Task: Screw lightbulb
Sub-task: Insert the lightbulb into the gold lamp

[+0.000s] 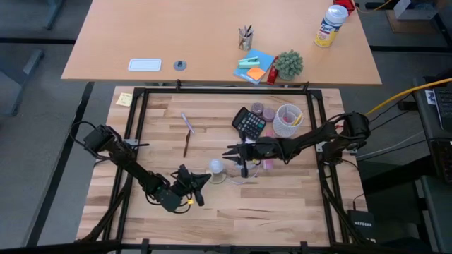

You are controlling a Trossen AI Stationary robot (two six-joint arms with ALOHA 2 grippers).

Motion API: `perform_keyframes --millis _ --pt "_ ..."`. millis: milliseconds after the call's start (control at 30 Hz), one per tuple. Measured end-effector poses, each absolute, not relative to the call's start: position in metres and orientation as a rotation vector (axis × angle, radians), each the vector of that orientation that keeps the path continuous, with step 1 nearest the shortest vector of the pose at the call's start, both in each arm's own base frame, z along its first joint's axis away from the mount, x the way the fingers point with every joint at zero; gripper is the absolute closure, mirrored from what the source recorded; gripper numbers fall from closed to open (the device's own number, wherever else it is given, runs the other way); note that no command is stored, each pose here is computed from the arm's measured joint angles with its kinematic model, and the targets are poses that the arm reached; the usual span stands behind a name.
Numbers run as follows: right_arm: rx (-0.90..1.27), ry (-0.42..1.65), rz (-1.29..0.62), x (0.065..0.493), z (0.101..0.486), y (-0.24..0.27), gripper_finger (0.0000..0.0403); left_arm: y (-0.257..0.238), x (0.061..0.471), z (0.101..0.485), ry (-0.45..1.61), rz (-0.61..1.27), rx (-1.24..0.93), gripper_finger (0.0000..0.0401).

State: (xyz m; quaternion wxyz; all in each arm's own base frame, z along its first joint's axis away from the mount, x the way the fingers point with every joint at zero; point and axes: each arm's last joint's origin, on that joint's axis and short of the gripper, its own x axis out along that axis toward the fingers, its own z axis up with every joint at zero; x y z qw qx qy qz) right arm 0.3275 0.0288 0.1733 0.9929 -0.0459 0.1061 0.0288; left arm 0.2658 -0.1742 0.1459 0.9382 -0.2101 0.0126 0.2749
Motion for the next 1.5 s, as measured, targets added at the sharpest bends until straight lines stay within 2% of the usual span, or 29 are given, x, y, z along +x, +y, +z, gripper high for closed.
perform_keyframes --millis 1200,1500 --pt "0.104 0.218 0.273 0.329 0.168 0.043 0.0352 -0.156 0.27 0.14 -0.008 0.73 -0.377 0.0401" --pt "0.1 0.144 0.315 0.328 0.175 0.053 0.0352 -0.146 0.275 0.139 -0.002 0.761 -0.365 0.0401"
